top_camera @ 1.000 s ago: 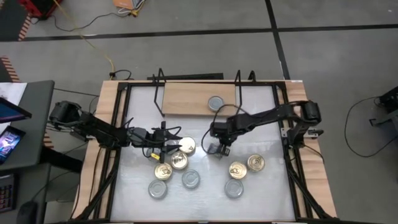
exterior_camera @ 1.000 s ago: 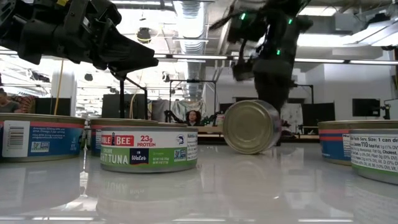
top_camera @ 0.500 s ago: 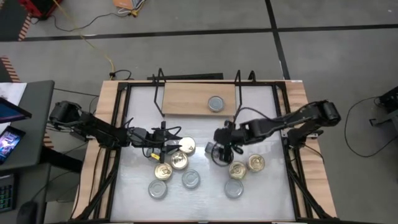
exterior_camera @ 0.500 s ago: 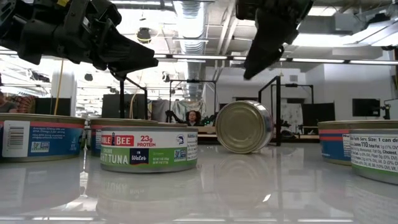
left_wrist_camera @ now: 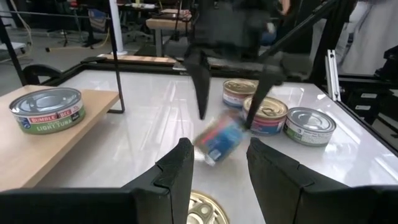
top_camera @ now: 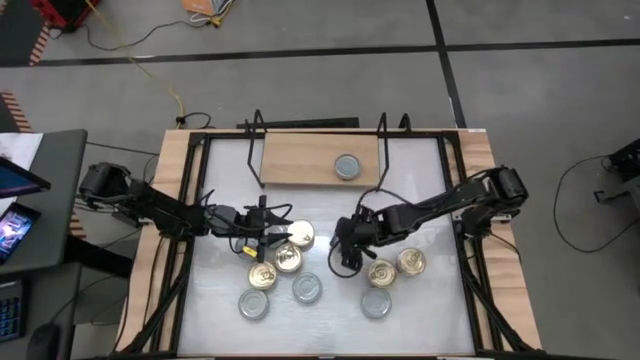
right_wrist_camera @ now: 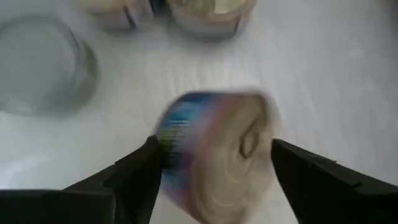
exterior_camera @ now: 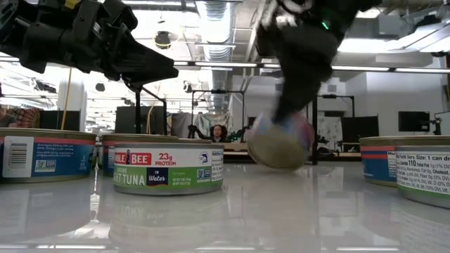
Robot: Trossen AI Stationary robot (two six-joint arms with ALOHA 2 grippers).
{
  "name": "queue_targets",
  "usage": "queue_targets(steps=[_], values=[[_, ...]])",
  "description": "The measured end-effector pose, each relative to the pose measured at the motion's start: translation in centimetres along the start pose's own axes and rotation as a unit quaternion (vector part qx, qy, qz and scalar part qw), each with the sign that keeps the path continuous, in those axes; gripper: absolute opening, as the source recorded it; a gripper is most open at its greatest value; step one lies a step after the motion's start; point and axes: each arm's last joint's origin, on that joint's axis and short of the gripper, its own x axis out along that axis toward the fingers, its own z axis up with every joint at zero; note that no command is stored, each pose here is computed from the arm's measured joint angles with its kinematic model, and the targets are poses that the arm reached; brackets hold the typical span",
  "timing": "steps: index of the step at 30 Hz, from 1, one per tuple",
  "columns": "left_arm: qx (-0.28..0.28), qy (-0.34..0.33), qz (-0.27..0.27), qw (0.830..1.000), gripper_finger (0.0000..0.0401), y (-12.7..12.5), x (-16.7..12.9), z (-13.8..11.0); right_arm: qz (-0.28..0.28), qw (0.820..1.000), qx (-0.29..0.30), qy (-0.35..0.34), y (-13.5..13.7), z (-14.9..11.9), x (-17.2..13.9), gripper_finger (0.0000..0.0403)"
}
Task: Stack canned seafood by type on shelf
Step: Put the green tuna can on the shelf, then put the blue-pink tuna can on the shelf
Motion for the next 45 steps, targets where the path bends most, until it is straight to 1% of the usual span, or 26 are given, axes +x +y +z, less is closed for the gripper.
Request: queue_targets(steps=[2, 5, 7, 11, 14, 18, 21, 24, 29, 33, 38, 41, 45], values=[[0.001, 0.001, 0.005, 1.0, 0.0141, 0.0, 0.0, 0.0, -0.011, 0.999, -0.012, 0.029, 0.1, -0.8, 0.9, 0.0318], [0.003, 0.002, 0.014, 1.0, 0.0141, 0.1, 0.0, 0.0, -0.007, 1.0, -0.011, 0.018, 0.4, -0.5, 1.1, 0.0297], [0.003, 0.001, 0.015, 1.0, 0.0141, 0.1, 0.0, 0.0, -0.01, 1.0, -0.012, 0.025, 0.5, -0.7, 1.6, 0.0282], [0.003, 0.001, 0.017, 1.0, 0.0141, 0.1, 0.0, 0.0, -0.015, 0.999, -0.027, 0.03, 0.5, -0.8, 1.8, 0.0266], [0.003, 0.001, 0.017, 1.0, 0.0141, 0.1, 0.0, 0.0, -0.019, 0.999, -0.034, 0.033, 0.4, -0.6, 0.8, 0.0264], [0.004, 0.005, 0.017, 1.0, 0.0141, 0.1, 0.0, -0.1, -0.029, 0.999, -0.024, 0.01, -0.2, 0.1, -2.1, 0.0264], [0.004, 0.009, 0.017, 1.0, 0.0141, 0.1, 0.0, -0.2, -0.04, 0.999, 0.002, 0.021, -1.2, -0.4, -3.2, 0.0264], [0.003, 0.009, 0.014, 1.0, 0.0141, 0.1, 0.0, -0.2, -0.047, 0.997, 0.053, 0.025, -2.5, -0.9, -3.5, 0.0264], [0.002, 0.006, 0.013, 1.0, 0.0141, 0.1, 0.0, -0.1, -0.046, 0.991, 0.107, 0.059, -4.0, -2.1, -1.9, 0.0248], [0.002, 0.005, 0.016, 1.0, 0.0141, 0.1, 0.0, -0.1, -0.043, 0.989, 0.12, 0.072, -4.5, -2.2, -0.3, 0.0224], [0.002, 0.005, 0.017, 1.0, 0.0141, 0.1, 0.0, -0.1, -0.037, 0.988, 0.124, 0.079, -4.8, -2.0, 0.3, 0.0186], [0.002, 0.006, 0.017, 1.0, 0.0141, 0.1, 0.0, -0.1, -0.033, 0.988, 0.127, 0.084, -5.0, -2.0, 0.3, 0.0154], [0.002, 0.005, 0.018, 1.0, 0.0141, 0.1, 0.0, -0.1, -0.031, 0.987, 0.131, 0.089, -5.2, -2.2, 0.5, 0.0097]])
